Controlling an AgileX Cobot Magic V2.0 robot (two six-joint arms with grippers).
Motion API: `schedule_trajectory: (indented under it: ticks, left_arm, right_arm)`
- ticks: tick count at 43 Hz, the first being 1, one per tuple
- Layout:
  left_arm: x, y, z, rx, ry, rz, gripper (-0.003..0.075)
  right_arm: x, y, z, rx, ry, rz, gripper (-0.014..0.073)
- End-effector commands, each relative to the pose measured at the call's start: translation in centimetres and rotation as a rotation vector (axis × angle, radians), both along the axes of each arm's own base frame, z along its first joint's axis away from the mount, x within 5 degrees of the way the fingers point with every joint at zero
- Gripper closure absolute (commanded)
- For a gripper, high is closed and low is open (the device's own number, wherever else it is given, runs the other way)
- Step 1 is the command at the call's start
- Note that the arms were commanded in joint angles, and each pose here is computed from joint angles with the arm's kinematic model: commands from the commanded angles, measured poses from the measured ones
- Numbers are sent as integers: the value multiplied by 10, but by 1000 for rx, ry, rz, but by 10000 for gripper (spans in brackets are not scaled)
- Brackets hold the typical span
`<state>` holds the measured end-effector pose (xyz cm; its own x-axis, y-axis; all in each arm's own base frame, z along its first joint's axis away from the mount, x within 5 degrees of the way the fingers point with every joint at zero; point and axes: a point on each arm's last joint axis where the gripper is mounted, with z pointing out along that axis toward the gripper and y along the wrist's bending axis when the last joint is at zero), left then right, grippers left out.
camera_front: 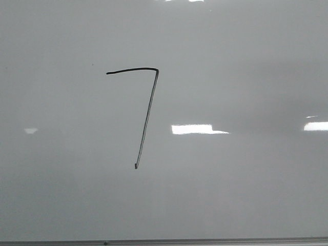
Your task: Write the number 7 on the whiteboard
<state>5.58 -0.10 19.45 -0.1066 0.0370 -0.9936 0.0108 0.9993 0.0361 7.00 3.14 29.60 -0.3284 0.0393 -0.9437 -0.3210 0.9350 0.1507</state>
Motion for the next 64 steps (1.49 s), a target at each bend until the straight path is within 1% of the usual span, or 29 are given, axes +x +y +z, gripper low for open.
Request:
schedule_trajectory:
  ticks: [1, 48, 50, 56, 59, 61, 64]
  left_arm:
    - [-1, 0, 5, -19, -80, -5, 741]
    - [0, 0, 5, -19, -78, -3, 741]
    - [0, 0, 5, -19, -78, -3, 741]
    - [0, 0, 5, -19, -78, -3, 741]
    - [0, 0, 5, -19, -78, -3, 741]
    - [0, 0, 5, -19, -78, -3, 741]
    - [0, 0, 5, -19, -78, -3, 741]
  right_arm:
    - [1, -2, 13, 22, -68, -33, 656]
    - [2, -3, 13, 23, -75, -37, 656]
    - [2, -3, 14, 10, -86, -44, 656]
    - [3, -10, 14, -42, -160, -107, 656]
    - [1, -16, 10, -22, -217, -177, 656]
    - [-1, -20, 5, 5, -256, -226, 656]
    - [-4, -25, -7, 21, -301, -288, 656]
